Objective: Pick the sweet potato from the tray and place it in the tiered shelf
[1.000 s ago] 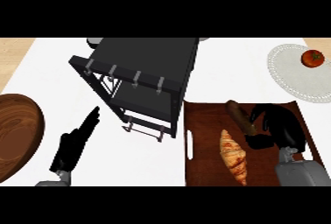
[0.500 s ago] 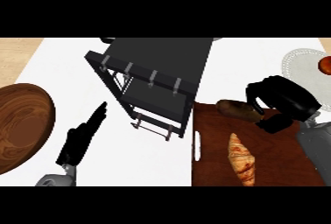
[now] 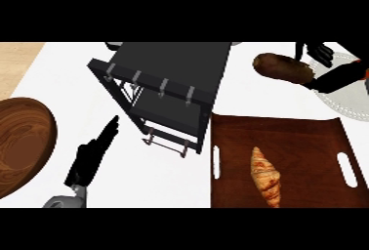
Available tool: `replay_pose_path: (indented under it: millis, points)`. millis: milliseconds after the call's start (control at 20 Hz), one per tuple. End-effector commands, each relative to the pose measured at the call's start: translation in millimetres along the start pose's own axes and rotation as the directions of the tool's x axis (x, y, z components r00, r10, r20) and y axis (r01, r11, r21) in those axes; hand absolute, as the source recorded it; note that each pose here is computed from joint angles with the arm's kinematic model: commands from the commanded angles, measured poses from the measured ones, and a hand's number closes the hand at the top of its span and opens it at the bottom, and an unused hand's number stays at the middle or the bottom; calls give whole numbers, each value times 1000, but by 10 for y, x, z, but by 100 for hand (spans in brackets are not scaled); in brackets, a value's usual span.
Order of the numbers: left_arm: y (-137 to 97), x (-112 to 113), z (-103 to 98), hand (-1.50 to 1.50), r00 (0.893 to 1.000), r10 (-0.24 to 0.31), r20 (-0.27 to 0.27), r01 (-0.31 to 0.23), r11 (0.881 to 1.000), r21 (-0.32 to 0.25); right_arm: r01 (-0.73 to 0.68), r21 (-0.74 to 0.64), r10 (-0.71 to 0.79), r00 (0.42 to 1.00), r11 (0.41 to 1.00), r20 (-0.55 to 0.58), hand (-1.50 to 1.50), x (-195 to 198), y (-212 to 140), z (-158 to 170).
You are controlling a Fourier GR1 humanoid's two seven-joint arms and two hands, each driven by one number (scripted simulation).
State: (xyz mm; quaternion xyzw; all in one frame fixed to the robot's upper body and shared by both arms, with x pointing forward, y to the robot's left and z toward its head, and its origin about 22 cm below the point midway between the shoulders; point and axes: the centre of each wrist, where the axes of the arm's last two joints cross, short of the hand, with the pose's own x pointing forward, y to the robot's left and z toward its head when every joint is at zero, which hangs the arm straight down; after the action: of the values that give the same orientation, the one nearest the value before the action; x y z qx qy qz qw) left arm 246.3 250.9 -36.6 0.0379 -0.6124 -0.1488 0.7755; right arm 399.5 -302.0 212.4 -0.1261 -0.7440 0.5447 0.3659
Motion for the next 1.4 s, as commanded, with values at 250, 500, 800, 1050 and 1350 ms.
replay_pose_path:
  millis: [250, 500, 800, 1050, 1350]
  points:
    - [81, 32, -29, 0, 1000, 11, -23, -10, 1000, 29, 112, -83, -106, 991, 990, 76, 150, 332, -406, -879]
    - [63, 102, 48, 0, 1000, 12, 10, -13, 1000, 20, 73, -134, -71, 997, 988, 19, 150, 671, -397, -1425]
    - [110, -6, -11, 0, 1000, 0, -4, 0, 1000, -16, 72, -106, -71, 997, 992, 14, 150, 788, -223, -1778]
    - [218, 86, 22, 0, 1000, -5, 20, 5, 1000, 17, 19, -76, -13, 997, 997, 75, 150, 974, 124, -2046]
    - [-67, 86, -67, 0, 1000, -4, 14, 4, 1000, -6, 4, 8, -5, 995, 1000, 95, 150, 1083, 522, -2233]
